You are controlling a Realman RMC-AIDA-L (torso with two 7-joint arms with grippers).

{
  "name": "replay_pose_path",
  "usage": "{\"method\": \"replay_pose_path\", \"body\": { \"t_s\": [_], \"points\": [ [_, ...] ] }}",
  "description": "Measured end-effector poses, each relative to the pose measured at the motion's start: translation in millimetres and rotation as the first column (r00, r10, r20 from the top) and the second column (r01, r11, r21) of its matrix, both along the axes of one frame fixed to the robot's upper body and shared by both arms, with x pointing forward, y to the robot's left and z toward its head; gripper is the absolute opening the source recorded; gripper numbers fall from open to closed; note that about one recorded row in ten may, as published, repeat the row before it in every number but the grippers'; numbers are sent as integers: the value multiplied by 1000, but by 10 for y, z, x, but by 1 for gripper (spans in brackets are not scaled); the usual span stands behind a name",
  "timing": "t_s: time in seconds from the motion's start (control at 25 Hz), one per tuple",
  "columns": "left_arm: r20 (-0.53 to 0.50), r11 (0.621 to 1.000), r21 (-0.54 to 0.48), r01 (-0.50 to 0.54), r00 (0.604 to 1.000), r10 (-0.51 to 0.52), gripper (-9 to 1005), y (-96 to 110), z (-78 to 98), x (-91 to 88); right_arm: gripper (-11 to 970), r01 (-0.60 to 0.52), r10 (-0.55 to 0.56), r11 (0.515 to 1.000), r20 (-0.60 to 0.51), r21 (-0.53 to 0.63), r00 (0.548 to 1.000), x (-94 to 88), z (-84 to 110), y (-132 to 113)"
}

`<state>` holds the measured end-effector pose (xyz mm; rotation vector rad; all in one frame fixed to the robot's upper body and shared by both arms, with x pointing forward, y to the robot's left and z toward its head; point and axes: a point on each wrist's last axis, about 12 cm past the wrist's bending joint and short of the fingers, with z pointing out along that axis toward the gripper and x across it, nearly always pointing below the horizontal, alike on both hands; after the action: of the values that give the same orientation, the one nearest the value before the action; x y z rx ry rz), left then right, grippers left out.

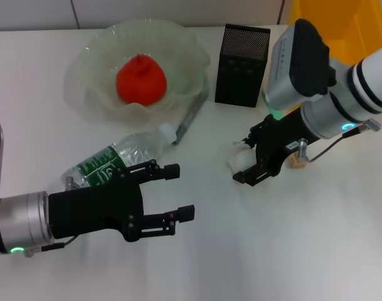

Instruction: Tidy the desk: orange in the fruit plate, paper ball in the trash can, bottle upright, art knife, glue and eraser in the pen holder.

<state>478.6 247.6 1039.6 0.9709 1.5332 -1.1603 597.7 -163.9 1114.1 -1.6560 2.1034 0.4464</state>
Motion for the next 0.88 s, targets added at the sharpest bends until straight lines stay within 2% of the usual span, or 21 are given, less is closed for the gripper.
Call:
{"method": "replay_pose_path", "body": {
  "t_s": [0.32, 0.52, 0.64, 0.68, 0.72, 0.84, 0.88],
  "points": [
    [-1, 1000, -2, 0, 1000, 0, 799, -4, -3, -5, 659, 1, -1, 1000, -4, 3, 1000, -14, 32, 2],
    [1, 1000, -2, 2, 1000, -2, 798, -8, 2, 2, 595, 27, -27, 999, -20, 28, 999, -25, 192, -4],
    [4, 1000, -2, 4, 1000, -4, 798, -15, 8, 14, 556, 77, -76, 991, -15, 110, 997, -5, 448, -94],
    [4, 1000, -1, 5, 1000, -5, 798, -16, 9, 15, 555, 126, -126, 970, -14, 209, 992, 12, 679, -204],
    [4, 1000, -1, 5, 1000, -5, 798, -16, 9, 15, 554, 126, -126, 970, -14, 209, 992, 12, 679, -204],
    [5, 1000, -1, 5, 1000, -5, 798, -17, 10, 18, 550, 211, -230, 921, 20, 328, 973, 59, 961, -439],
    [5, 1000, -1, 5, 1000, -5, 798, -18, 10, 18, 549, 272, -314, 885, 51, 379, 948, 107, 1057, -610]
  ]
}}
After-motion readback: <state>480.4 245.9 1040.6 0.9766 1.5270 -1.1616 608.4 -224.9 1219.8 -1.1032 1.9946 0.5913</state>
